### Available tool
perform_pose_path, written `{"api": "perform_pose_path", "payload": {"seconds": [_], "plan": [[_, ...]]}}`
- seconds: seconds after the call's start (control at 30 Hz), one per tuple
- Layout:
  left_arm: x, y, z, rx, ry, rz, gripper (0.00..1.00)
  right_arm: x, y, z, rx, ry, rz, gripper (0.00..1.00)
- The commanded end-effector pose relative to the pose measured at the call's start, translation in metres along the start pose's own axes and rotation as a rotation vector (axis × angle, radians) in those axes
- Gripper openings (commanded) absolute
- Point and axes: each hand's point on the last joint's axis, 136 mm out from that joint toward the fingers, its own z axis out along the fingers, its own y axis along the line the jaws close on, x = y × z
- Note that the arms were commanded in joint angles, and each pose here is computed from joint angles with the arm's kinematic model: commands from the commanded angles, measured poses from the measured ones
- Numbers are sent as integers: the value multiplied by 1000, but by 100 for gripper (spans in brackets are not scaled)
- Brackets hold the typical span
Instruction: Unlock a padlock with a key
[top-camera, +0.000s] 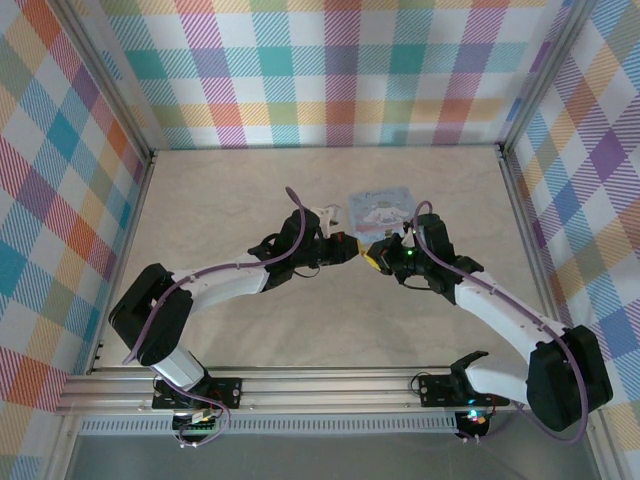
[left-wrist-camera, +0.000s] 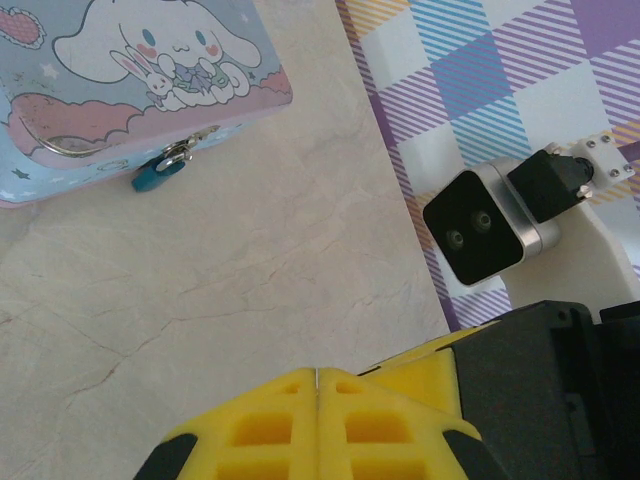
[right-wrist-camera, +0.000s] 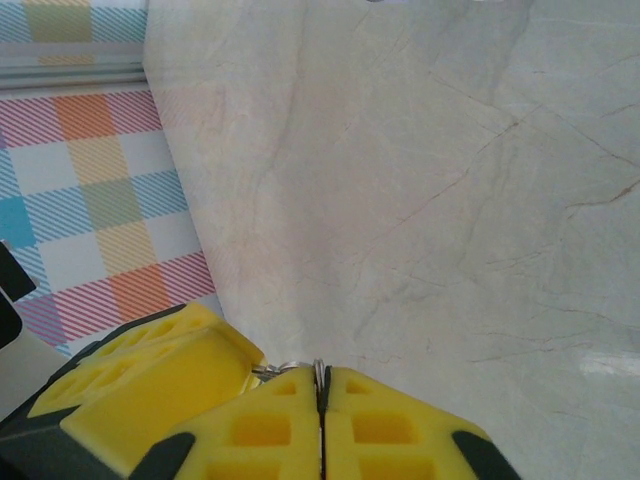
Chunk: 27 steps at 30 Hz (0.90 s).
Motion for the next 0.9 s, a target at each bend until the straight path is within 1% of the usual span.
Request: {"api": "perform_pose_path", "payload": {"seconds": [0.0,0.07,0.1,0.2,0.3,0.37,0.47,0.67,0.77,0.87], "plan": [[-11,-15,-14,9,-23,56,0,1,7,-7,-41,-13,-116,19],[-16,-17,-23,10,-19,94,0,-1,4,-9,-51,-27,-184,26],[-17,-19,-28,11,-13,111,0,-3,3,-11,-53,-33,-214,28],[-22,-23,-44,15,21,173,0,-9,9,-19,-110,-59,-349,36],[-24,-32,-60,53,70,220,0,-5,34,-34,-257,-73,-528,44],[-24,-38,-70,74,104,258,0,5,52,-46,-353,-65,-650,50],[-23,-51,-80,114,134,309,0,18,71,-57,-444,-37,-752,56],[-23,-67,-88,180,156,348,0,34,97,-59,-558,52,-795,56],[-24,-68,-88,184,151,349,0,38,100,-53,-559,74,-800,55],[-23,-66,-88,183,155,346,0,43,102,-47,-562,97,-803,52]]}}
